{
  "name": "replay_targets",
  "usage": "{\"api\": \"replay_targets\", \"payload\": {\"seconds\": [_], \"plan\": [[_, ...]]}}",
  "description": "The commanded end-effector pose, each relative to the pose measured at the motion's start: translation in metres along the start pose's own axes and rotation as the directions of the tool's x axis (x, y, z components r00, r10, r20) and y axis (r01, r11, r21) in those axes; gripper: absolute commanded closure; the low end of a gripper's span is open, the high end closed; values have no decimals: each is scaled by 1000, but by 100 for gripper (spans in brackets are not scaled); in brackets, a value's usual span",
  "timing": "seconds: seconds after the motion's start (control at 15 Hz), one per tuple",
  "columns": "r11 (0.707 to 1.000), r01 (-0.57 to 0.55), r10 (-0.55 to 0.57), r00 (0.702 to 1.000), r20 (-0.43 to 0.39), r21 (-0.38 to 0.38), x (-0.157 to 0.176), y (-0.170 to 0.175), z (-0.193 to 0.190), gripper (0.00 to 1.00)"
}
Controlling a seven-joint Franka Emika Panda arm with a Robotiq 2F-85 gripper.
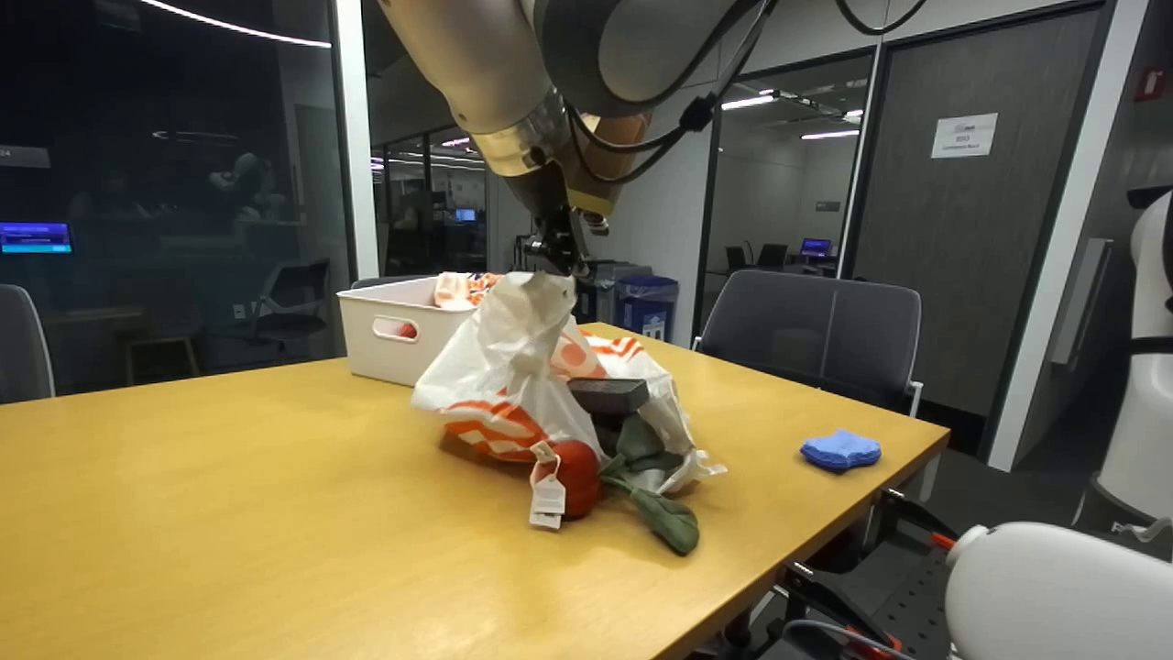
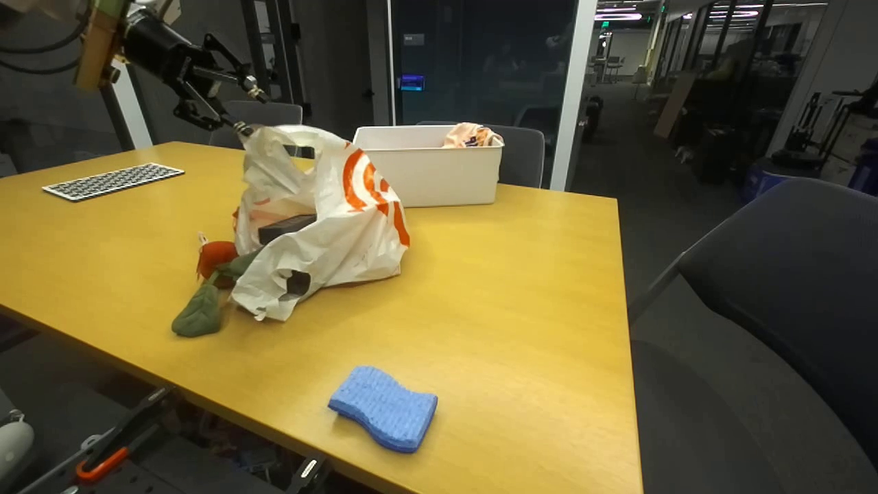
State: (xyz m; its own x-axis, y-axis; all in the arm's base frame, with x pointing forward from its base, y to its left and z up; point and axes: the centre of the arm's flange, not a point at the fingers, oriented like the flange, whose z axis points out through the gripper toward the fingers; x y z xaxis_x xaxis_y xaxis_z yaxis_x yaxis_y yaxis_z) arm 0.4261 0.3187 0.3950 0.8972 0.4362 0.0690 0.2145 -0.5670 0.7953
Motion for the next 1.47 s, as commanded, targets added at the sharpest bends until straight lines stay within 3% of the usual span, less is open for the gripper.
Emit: {"api": "replay_targets", "payload": {"seconds": [0.0,0.2,0.53,0.8,1.0,1.13,1.4], "plan": [[985,100,-96,995,-35,142,-20,5,-27,3],[955,176,-166,984,-60,239,-32,0,-31,0],[895,313,-309,949,-66,318,-45,-36,29,0],[805,435,-402,900,-168,404,-53,-87,71,0],[724,532,-435,846,-307,439,-58,-111,79,0],[687,572,-450,819,-356,449,-58,-119,79,0],[641,615,-478,788,-387,459,-56,-128,92,0]]}}
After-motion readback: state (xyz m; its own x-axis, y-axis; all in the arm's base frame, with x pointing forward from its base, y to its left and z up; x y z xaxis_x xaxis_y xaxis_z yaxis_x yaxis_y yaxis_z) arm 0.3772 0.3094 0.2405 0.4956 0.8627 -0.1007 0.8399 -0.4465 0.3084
